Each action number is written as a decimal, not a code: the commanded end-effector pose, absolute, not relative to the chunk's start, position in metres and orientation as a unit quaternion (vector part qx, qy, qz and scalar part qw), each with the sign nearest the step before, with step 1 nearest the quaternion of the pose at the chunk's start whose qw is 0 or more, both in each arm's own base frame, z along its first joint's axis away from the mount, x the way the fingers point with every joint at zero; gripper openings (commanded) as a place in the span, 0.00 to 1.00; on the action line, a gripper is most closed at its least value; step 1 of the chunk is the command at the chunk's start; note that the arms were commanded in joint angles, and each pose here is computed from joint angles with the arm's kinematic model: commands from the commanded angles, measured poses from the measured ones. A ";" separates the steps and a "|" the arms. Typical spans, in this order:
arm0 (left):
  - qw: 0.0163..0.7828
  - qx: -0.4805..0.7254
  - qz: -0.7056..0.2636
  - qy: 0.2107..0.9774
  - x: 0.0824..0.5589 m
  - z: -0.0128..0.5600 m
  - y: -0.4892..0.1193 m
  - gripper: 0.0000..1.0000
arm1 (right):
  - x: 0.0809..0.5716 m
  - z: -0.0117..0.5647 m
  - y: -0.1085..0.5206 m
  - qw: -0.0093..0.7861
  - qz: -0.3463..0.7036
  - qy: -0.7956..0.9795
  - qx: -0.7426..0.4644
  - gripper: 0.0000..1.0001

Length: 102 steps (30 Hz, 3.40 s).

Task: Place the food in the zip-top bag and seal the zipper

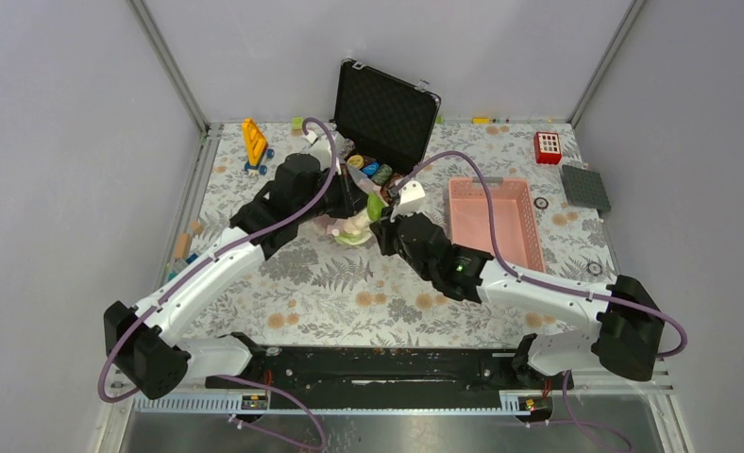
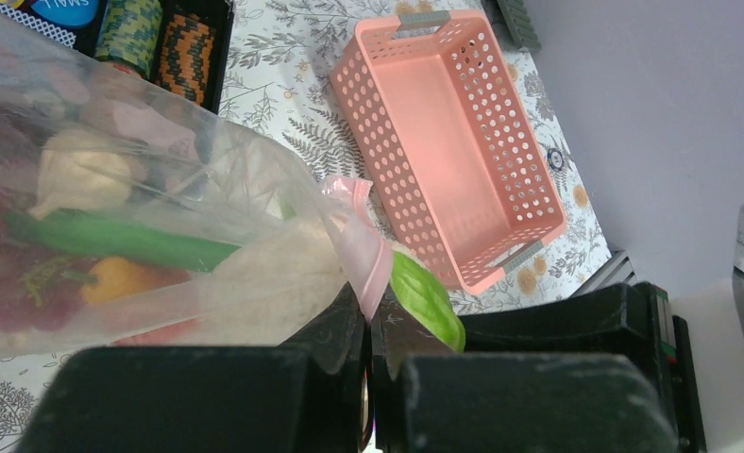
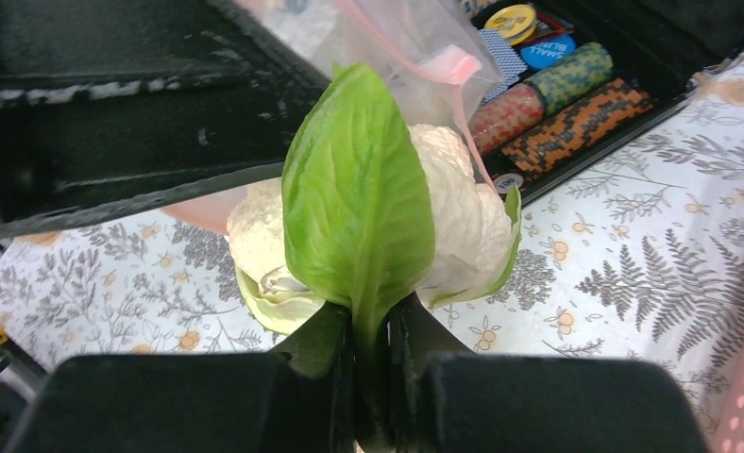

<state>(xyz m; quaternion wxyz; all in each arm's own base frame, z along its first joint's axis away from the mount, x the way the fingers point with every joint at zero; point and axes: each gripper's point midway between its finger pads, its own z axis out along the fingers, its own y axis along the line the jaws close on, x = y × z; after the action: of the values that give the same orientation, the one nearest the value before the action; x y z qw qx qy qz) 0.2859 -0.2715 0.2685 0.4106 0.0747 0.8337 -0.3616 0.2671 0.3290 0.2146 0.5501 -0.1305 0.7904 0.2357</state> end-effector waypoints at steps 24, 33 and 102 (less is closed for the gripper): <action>0.396 0.077 -0.319 0.858 0.248 0.269 -0.248 0.00 | 0.297 0.298 0.247 0.664 0.204 0.714 0.080 0.00; 0.398 0.073 -0.300 0.864 0.254 0.264 -0.245 0.00 | 0.293 0.300 0.216 0.662 0.193 0.714 0.121 0.00; 0.370 0.062 -0.261 0.889 0.263 0.282 -0.258 0.00 | 0.147 0.351 0.264 0.551 0.543 0.609 -0.178 0.00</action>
<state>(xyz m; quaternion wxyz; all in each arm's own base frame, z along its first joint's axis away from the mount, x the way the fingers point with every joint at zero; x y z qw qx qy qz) 0.2510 -0.2190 0.2778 0.3663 0.0283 0.9085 -0.1991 0.1433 0.2610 0.3362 0.5348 -0.1952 0.6329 0.5248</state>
